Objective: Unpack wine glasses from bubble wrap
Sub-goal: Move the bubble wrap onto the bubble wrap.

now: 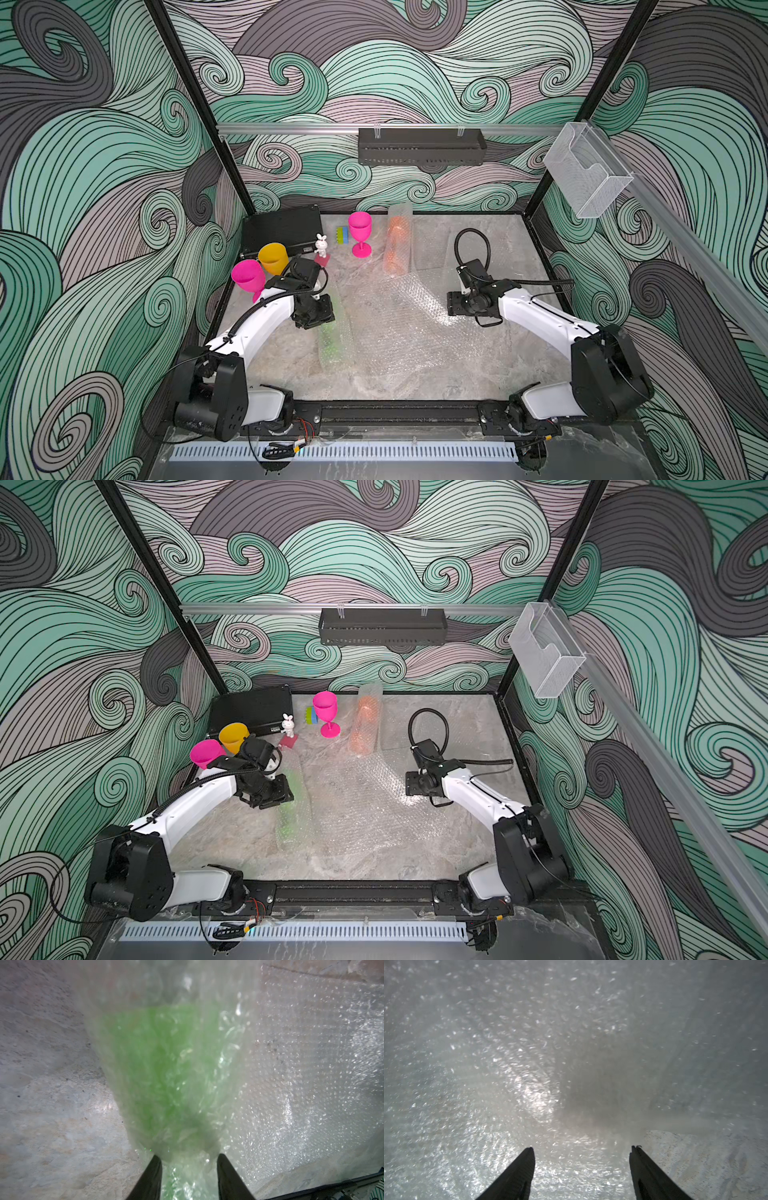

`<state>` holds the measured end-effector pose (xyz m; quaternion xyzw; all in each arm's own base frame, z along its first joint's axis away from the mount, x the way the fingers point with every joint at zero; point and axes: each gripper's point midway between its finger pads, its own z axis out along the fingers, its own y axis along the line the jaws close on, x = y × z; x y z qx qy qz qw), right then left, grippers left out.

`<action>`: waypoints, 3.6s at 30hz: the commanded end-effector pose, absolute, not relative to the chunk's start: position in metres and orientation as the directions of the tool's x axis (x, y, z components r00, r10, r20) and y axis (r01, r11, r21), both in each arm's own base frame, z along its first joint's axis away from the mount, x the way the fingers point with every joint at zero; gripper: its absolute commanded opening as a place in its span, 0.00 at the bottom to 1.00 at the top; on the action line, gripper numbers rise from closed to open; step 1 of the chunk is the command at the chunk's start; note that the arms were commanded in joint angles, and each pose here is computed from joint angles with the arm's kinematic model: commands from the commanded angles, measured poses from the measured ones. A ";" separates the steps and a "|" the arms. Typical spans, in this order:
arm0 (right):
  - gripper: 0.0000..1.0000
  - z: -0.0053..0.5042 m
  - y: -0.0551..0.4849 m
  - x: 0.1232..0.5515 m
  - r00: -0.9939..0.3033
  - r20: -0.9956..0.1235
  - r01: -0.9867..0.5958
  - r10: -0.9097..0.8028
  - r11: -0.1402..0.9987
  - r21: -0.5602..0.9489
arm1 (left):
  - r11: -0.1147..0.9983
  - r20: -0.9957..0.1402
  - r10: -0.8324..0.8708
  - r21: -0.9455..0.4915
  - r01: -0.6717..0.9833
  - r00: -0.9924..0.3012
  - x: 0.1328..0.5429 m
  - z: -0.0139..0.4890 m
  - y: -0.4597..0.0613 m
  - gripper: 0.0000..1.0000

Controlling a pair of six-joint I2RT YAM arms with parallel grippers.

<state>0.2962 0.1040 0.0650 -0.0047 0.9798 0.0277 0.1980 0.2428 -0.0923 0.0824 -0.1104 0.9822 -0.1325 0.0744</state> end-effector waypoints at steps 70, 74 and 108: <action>0.07 0.102 -0.100 0.338 -0.456 -0.476 0.668 0.752 0.642 0.375 | 0.949 -0.114 -0.225 -0.249 -0.192 -0.968 0.240 0.087 -0.089 0.42; 0.46 0.100 -0.097 0.329 -0.487 -0.492 0.660 0.722 0.672 0.334 | 0.950 -0.115 -0.222 -0.250 -0.188 -0.968 0.241 0.088 -0.089 0.42; 0.65 0.038 0.269 0.256 -0.803 -0.312 -0.551 -0.508 0.832 0.062 | 0.922 -0.171 -0.244 -0.347 -0.174 -0.955 0.248 0.120 -0.101 0.54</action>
